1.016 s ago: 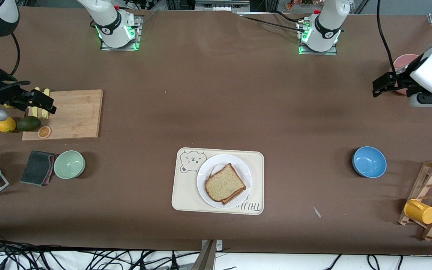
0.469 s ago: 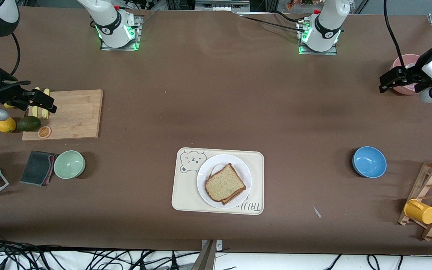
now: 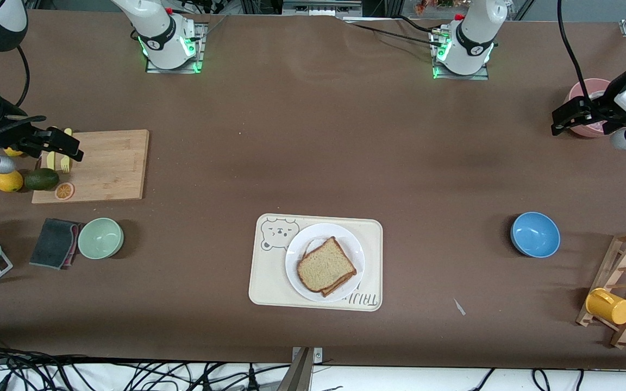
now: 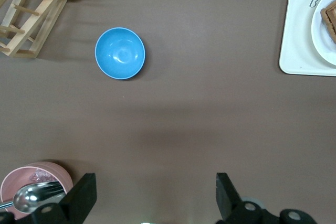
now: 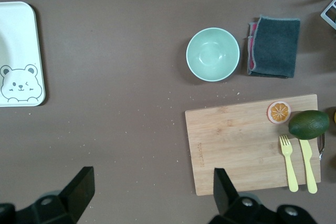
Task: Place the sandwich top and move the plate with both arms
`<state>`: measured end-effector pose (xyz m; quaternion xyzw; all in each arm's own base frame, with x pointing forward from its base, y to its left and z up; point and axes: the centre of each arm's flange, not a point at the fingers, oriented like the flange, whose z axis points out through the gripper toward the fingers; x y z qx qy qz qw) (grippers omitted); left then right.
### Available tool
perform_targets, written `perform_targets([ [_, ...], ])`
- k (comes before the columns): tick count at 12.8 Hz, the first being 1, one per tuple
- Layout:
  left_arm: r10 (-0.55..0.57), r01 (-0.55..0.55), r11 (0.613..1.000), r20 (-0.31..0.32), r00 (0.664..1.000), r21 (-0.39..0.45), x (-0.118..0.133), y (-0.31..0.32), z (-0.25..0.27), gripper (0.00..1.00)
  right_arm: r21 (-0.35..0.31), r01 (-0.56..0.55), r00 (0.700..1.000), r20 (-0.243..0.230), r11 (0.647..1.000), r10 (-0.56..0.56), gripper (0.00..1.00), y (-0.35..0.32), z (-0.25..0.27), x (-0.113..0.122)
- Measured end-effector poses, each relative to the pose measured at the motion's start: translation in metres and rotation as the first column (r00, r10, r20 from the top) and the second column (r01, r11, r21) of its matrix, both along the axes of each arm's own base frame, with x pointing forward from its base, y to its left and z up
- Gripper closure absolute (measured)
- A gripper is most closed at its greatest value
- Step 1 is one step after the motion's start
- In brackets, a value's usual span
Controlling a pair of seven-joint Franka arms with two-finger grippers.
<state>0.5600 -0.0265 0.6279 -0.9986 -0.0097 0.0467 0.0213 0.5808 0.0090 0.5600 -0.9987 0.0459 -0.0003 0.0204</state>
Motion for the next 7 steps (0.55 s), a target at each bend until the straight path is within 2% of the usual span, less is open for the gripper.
perform_targets([
  [7, -0.001, 0.001, 1.000, -0.007, 1.000, -0.008, 0.0005, -0.0012, -0.0024, 0.00, 0.000, 0.001, 1.000, -0.001, 1.000, -0.001, 0.00, -0.0005, 0.0000, -0.0001],
])
